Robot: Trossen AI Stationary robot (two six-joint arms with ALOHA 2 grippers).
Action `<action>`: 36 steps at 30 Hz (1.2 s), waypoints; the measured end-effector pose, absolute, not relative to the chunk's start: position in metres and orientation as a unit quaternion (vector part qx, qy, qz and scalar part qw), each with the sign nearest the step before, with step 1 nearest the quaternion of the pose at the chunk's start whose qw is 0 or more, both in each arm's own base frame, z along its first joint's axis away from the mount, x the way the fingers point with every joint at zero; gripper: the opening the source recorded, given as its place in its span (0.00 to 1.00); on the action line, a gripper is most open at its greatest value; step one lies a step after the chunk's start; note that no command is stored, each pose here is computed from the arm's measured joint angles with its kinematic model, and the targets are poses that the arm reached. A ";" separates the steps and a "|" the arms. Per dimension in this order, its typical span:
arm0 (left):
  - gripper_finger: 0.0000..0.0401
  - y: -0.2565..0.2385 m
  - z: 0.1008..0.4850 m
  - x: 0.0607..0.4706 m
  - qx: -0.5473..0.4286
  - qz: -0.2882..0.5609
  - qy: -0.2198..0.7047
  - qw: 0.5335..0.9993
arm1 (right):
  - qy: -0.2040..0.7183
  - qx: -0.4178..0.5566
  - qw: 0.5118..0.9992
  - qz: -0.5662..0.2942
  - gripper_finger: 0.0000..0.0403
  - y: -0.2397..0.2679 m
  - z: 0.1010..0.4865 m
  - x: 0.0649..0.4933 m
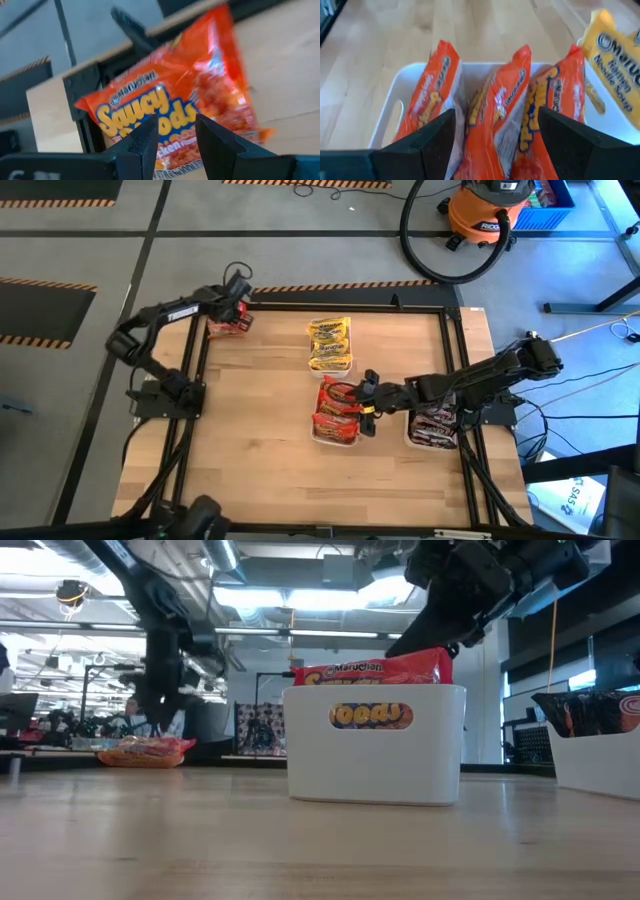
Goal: Sort Maruchan noodles
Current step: Put the orange noodle pack into bottom white bin
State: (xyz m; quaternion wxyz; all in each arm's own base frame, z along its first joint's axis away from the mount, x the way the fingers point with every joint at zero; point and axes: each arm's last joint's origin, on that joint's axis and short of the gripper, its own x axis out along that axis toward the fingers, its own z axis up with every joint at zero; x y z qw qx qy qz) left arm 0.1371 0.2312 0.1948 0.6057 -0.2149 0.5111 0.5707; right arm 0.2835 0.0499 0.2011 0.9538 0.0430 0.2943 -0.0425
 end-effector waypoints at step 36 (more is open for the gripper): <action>0.31 0.005 0.174 0.266 -0.192 0.217 0.607 0.740 | 0.325 0.072 0.943 0.023 0.66 0.055 0.192 0.285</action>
